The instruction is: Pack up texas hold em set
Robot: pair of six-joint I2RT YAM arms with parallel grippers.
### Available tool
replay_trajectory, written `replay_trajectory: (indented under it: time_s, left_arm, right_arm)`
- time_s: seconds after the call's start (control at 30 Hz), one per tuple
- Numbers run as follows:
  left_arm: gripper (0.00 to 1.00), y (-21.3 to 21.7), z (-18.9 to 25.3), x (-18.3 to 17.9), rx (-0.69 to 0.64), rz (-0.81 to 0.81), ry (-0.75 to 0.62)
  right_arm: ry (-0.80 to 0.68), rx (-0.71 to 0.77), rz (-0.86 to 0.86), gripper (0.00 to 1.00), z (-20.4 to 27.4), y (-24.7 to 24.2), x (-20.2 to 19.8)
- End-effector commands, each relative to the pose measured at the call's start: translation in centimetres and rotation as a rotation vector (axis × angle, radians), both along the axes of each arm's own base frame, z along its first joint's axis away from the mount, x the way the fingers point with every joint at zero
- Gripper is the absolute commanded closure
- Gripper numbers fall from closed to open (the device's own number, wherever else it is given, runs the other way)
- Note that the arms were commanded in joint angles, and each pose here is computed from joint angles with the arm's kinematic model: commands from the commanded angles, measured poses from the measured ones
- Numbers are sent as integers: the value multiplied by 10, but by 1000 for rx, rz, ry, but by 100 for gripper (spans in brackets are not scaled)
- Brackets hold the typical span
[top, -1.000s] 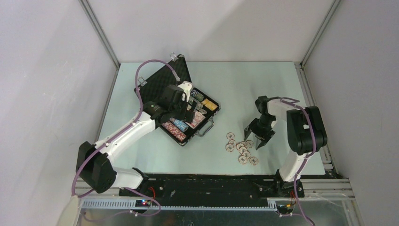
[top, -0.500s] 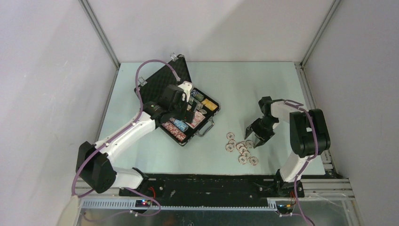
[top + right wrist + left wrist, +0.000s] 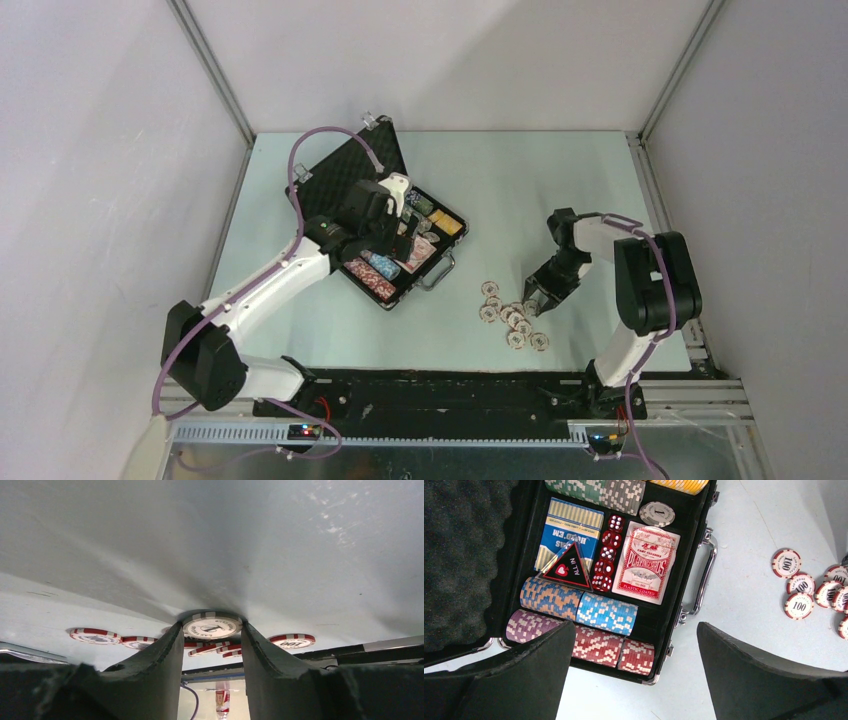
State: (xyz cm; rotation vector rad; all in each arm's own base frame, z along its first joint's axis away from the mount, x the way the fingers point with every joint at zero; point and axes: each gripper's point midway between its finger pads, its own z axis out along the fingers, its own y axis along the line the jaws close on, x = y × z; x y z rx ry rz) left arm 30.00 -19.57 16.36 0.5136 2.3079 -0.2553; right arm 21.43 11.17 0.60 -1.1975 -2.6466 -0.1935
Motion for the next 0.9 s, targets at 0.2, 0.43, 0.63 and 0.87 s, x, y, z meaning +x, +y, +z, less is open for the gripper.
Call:
replay_trajectory:
  time_s: [0.2,0.43,0.63,0.87]
  left_arm:
    - [2,-4,22,1,-47,-7,-56]
    - [2,0,23,1,-52,21,-59]
    - [2,10,24,1,-60,76,-65]
    - [2,30,22,4,-42,158,-62]
  right_arm:
    - [-275,-35,33,57,46,-1,53]
    - [-517,123,178,58,108,65,106]
    - [-592,227,334,62,126,129,134]
    - [-626,290,451,62,129,193,161]
